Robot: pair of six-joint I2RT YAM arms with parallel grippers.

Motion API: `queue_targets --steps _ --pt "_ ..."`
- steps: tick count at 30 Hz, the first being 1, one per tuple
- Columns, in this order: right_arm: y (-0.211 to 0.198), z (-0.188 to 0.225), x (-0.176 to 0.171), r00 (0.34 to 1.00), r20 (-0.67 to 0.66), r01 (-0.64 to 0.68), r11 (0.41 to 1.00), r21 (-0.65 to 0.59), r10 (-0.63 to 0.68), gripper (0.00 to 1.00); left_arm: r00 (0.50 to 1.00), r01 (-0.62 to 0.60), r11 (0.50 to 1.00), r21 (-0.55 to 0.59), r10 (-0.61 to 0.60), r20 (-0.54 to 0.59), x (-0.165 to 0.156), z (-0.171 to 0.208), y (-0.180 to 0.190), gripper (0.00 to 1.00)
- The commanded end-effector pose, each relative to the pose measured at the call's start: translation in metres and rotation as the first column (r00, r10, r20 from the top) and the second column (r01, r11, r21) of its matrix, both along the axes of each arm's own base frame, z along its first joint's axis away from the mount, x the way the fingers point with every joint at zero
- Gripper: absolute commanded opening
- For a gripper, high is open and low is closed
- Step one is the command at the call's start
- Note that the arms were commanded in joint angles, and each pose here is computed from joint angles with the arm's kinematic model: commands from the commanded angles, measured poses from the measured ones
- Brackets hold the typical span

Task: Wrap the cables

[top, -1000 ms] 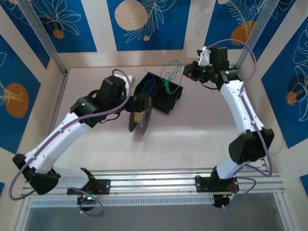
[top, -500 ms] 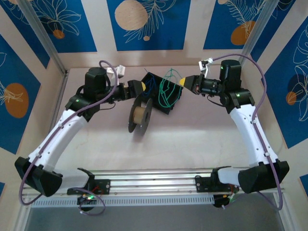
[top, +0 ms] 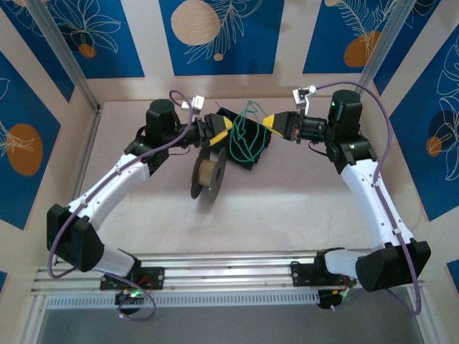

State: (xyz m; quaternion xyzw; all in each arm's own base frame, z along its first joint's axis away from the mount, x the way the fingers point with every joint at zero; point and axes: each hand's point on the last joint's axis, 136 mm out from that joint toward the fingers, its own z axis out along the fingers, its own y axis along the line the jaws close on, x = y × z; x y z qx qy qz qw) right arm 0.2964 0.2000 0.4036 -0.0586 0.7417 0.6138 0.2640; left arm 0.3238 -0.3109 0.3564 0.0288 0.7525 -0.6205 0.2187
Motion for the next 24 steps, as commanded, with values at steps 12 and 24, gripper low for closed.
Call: queue_targets --steps 12,24 --pt "0.002 0.012 -0.021 0.999 0.021 -0.036 0.999 0.033 0.035 0.00 0.999 0.033 0.993 -0.117 -0.034 -0.008 0.004 0.013 -0.009 0.48" --pt "0.008 0.011 -0.031 0.995 -0.001 -0.098 0.994 0.044 0.098 0.00 0.997 0.066 0.996 -0.061 -0.064 0.031 0.016 0.026 -0.010 0.51"
